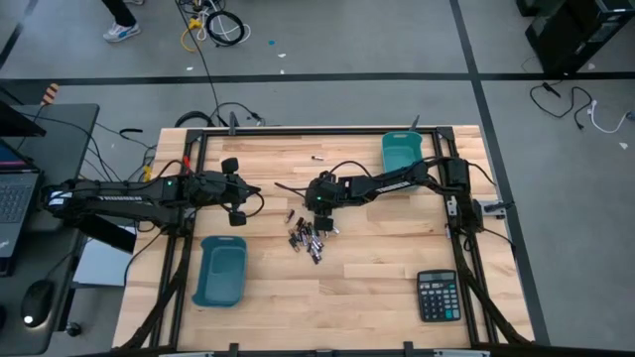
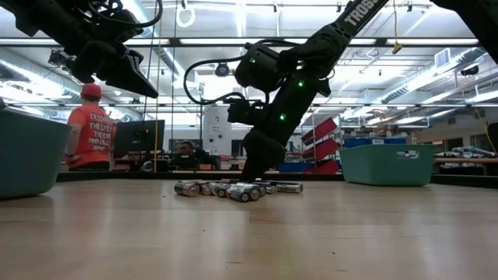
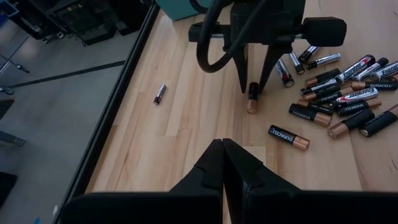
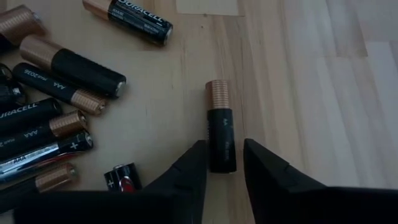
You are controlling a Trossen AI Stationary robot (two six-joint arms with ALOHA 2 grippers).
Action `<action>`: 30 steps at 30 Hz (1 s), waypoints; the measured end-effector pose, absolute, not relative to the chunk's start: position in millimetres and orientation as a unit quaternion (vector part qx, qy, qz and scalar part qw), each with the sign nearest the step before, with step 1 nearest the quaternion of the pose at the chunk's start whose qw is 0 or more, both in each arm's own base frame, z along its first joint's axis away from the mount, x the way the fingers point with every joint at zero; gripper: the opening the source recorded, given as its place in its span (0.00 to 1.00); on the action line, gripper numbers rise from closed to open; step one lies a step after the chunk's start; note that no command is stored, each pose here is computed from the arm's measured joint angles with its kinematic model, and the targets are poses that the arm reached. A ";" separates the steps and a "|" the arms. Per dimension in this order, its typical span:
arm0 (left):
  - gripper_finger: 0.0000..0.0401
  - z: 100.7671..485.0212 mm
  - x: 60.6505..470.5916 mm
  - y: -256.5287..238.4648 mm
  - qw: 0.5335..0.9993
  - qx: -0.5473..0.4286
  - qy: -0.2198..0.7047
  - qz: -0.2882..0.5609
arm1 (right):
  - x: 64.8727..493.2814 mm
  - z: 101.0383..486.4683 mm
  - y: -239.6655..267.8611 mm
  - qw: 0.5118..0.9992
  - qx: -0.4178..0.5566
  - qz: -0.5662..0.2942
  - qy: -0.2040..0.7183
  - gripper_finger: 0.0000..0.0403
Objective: Sort batteries
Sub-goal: Put the black battery into the green bin
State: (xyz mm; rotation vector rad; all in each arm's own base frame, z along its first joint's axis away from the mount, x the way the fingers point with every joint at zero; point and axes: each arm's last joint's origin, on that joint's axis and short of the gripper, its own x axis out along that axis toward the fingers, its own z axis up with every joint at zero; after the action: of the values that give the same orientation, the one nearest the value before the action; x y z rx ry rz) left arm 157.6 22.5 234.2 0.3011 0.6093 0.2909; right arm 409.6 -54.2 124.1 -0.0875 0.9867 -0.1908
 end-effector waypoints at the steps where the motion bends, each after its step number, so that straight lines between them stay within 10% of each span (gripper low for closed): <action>1: 0.01 234.3 157.6 22.5 0.932 0.147 0.298 0.142 | 409.6 124.1 -54.2 0.875 -0.042 -0.091 0.473 0.22; 30: 0.01 234.3 157.5 22.5 0.932 0.147 0.298 0.142 | 409.8 124.3 -54.1 0.876 -0.049 -0.085 0.473 0.10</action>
State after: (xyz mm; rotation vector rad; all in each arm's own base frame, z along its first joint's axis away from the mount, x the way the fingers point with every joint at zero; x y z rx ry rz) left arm 157.5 22.5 234.3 0.3014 0.6090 0.2908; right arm 409.8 -54.1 124.3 -0.1023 0.9869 -0.1782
